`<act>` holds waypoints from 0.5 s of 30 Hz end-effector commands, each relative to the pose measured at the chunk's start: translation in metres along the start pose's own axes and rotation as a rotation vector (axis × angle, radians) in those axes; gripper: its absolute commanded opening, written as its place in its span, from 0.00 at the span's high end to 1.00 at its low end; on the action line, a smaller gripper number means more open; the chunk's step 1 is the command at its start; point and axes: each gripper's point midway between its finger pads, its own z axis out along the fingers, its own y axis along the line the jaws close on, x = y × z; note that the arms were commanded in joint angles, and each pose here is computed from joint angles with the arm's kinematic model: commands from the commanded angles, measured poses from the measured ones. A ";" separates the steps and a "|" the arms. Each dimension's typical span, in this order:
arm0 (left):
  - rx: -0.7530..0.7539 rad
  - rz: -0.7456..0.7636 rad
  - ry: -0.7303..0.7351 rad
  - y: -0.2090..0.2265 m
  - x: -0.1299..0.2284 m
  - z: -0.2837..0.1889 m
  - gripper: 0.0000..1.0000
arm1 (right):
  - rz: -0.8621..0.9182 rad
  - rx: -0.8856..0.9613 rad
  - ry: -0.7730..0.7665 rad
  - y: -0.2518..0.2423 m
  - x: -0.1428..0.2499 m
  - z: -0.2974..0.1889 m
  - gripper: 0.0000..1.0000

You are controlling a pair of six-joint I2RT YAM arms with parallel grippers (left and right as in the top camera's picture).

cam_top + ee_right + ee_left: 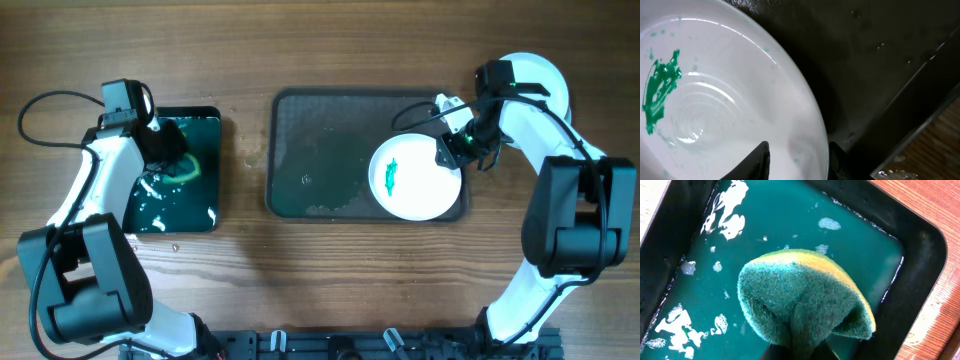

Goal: Clean dirty plates on tray and stack at the side

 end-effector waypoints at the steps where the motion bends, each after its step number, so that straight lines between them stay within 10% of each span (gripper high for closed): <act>1: 0.007 -0.007 -0.010 -0.002 -0.002 -0.001 0.96 | 0.148 -0.031 0.008 0.009 -0.002 0.006 0.64; 15: 0.015 -0.029 -0.027 -0.004 -0.007 -0.001 0.96 | 0.445 0.105 0.195 0.038 0.026 0.011 0.41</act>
